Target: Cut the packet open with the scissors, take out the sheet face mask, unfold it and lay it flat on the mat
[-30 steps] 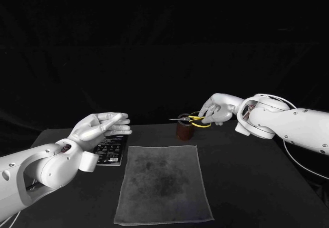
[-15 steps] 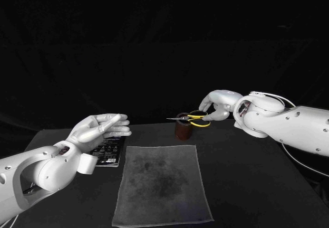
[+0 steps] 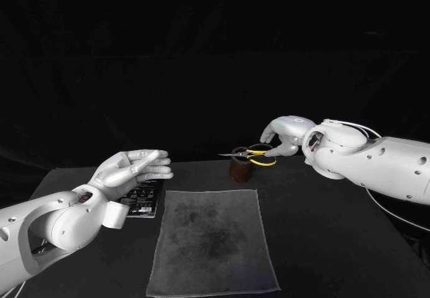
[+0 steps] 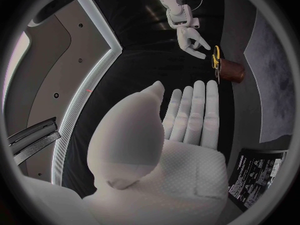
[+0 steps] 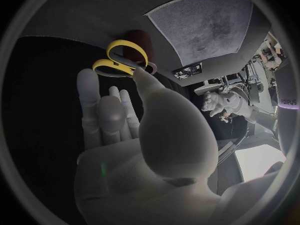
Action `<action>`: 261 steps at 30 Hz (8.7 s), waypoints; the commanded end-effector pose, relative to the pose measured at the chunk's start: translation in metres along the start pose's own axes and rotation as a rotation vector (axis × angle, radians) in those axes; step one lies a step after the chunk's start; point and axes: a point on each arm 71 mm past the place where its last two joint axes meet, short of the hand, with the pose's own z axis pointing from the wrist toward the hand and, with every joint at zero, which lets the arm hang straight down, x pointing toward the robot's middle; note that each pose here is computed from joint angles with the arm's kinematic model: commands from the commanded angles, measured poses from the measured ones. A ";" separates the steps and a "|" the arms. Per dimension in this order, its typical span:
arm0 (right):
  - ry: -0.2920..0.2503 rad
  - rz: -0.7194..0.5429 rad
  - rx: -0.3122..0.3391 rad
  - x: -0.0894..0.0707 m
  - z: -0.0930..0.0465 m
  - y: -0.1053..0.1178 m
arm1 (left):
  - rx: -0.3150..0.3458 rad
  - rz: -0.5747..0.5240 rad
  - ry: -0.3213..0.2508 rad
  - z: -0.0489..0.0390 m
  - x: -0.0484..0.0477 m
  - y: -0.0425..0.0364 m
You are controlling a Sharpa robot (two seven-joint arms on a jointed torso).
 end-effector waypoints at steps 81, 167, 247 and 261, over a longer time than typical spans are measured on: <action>-0.067 0.056 0.032 0.011 0.020 -0.007 | -0.006 0.005 0.011 0.0080 -0.0005 -0.0014; 0.120 0.108 -0.302 0.048 -0.012 0.134 | -0.636 0.308 0.578 0.0919 0.0597 0.0296; 0.051 0.161 -0.320 0.043 -0.016 0.131 | -0.647 0.242 0.595 0.0879 0.0597 0.0345; 0.109 0.278 -0.337 0.044 -0.027 0.119 | -0.657 0.243 0.580 0.0870 0.0571 0.0357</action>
